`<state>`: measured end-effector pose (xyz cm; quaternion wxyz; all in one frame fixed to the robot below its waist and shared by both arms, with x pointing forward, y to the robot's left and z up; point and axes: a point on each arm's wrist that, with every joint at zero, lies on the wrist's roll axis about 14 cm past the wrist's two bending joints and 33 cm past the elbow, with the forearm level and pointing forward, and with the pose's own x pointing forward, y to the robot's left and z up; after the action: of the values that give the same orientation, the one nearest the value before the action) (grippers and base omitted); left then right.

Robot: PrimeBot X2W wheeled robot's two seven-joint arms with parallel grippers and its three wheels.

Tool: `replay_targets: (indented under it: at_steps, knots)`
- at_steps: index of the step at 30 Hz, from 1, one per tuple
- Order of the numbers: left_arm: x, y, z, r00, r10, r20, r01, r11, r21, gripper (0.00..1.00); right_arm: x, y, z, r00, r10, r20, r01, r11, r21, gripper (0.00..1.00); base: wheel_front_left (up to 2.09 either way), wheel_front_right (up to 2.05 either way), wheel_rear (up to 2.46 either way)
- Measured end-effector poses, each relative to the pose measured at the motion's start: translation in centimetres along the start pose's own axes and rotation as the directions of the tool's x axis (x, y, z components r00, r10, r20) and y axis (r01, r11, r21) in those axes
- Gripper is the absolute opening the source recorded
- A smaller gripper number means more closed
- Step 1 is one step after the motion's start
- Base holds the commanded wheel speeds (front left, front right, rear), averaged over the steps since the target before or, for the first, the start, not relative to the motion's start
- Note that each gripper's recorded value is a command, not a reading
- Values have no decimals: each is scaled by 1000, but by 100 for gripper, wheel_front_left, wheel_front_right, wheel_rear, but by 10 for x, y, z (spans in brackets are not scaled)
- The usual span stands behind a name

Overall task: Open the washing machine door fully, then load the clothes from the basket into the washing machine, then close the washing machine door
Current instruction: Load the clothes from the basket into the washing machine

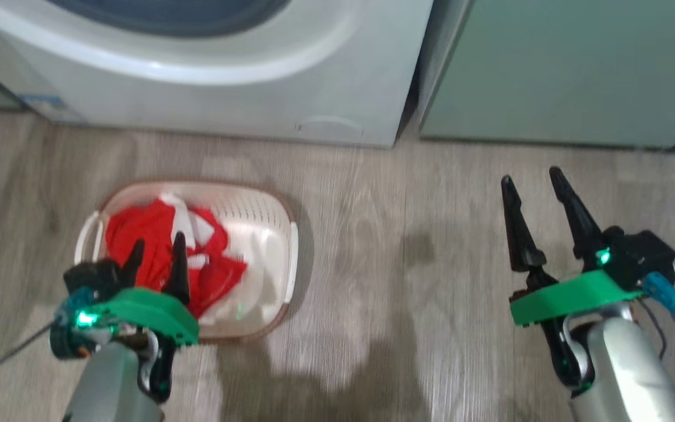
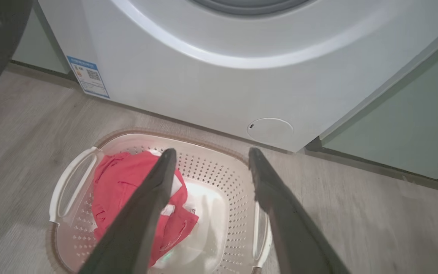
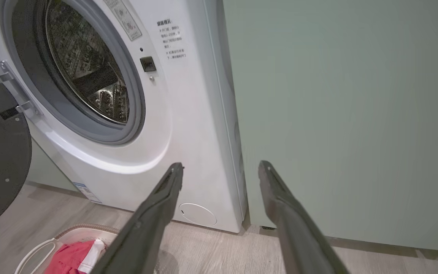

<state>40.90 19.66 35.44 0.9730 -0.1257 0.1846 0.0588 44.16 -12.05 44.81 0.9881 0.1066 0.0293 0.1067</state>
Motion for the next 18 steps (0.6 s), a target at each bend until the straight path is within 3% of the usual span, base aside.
replay_targets:
  at_steps: [7,12,18]
  knots:
    - [33,14,-45,987,44,-154,-33,997,74,100,25,-3,-36,998,18,-66,-18,1000,9,100,0,0,0]
    - [53,28,-93,946,72,-317,-31,991,133,100,34,-13,-67,992,4,-127,-1,1000,21,100,0,0,0]
    - [91,42,-109,926,99,-364,-19,976,216,100,33,-35,-90,984,-47,-173,50,999,10,100,0,0,0]
